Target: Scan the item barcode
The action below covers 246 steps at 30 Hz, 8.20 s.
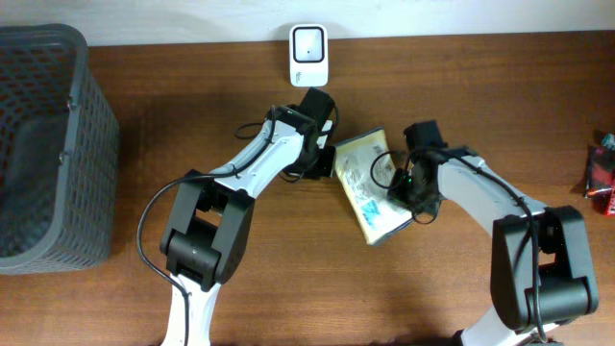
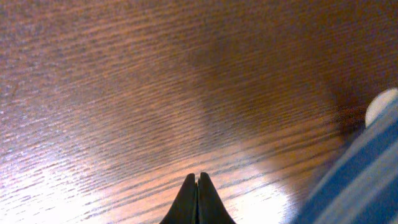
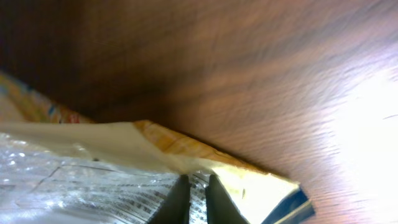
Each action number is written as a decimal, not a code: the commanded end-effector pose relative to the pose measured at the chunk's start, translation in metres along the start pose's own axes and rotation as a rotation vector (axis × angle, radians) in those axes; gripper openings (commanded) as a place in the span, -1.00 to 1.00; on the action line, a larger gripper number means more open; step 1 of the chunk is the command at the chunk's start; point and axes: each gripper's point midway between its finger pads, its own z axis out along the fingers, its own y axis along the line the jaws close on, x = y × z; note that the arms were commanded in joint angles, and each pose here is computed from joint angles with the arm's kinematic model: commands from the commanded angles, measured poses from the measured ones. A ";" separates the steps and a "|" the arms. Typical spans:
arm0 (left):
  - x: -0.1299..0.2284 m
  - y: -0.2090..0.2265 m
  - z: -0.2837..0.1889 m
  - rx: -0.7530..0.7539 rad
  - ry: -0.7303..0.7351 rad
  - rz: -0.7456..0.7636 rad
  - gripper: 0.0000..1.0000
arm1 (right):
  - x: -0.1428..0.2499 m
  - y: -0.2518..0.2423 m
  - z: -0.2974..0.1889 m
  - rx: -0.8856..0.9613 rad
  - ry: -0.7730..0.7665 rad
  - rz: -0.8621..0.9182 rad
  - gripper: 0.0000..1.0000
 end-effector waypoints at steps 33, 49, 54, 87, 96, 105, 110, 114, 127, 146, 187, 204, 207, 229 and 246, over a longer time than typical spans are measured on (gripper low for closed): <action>-0.017 0.000 -0.084 0.010 -0.142 0.038 -1.00 | -0.028 0.126 -0.013 -0.477 0.086 -0.186 -0.92; 0.039 -0.054 -0.060 0.178 0.059 0.102 -1.00 | 0.015 0.047 -0.067 -0.184 0.310 -0.313 -0.92; 0.056 -0.050 -0.026 0.156 0.134 0.056 -1.00 | 0.026 0.034 -0.038 -0.178 0.322 -0.301 -0.89; 0.007 0.102 -0.105 -0.295 0.014 -0.310 -0.74 | 0.054 0.036 0.006 -0.108 0.345 -0.143 -0.77; 0.023 0.105 -0.106 -0.214 0.102 -0.349 -0.53 | 0.053 0.125 0.020 -0.272 0.201 -0.149 -0.77; 0.071 0.052 -0.114 0.054 0.344 -0.192 -1.00 | 0.009 0.123 -0.024 -0.257 0.154 -0.168 -0.76; 0.089 0.030 -0.111 0.065 0.412 -0.119 -1.00 | -0.012 0.101 -0.053 -0.236 0.165 -0.234 -0.62; 0.107 0.007 -0.089 0.123 0.463 -0.094 -1.00 | -0.006 0.079 -0.060 -0.204 0.225 -0.284 -0.44; 0.104 0.056 -0.011 -0.144 0.297 -0.239 -1.00 | 0.006 0.065 -0.062 -0.169 0.284 -0.292 0.62; 0.041 0.095 -0.007 -0.140 0.041 -0.508 -1.00 | 0.076 0.078 -0.067 -0.105 0.458 -0.488 0.71; -0.015 0.089 -0.081 -0.067 -0.046 -0.318 -1.00 | -0.037 0.133 -0.046 -0.492 0.056 -0.326 0.33; -0.021 0.061 -0.026 -0.041 -0.027 -0.235 -1.00 | 0.008 0.147 0.011 -0.400 0.186 -0.202 -0.84; -0.017 0.076 -0.014 -0.110 -0.006 -0.243 -1.00 | 0.010 0.134 0.030 -0.334 0.200 -0.186 -0.92; -0.008 0.185 -0.110 -0.491 0.016 -0.533 0.50 | -0.032 0.089 -0.059 -0.019 0.149 -0.331 0.97; -0.002 0.203 -0.112 -0.488 0.036 -0.581 0.98 | 0.001 0.085 0.019 -0.152 0.209 -0.290 -0.40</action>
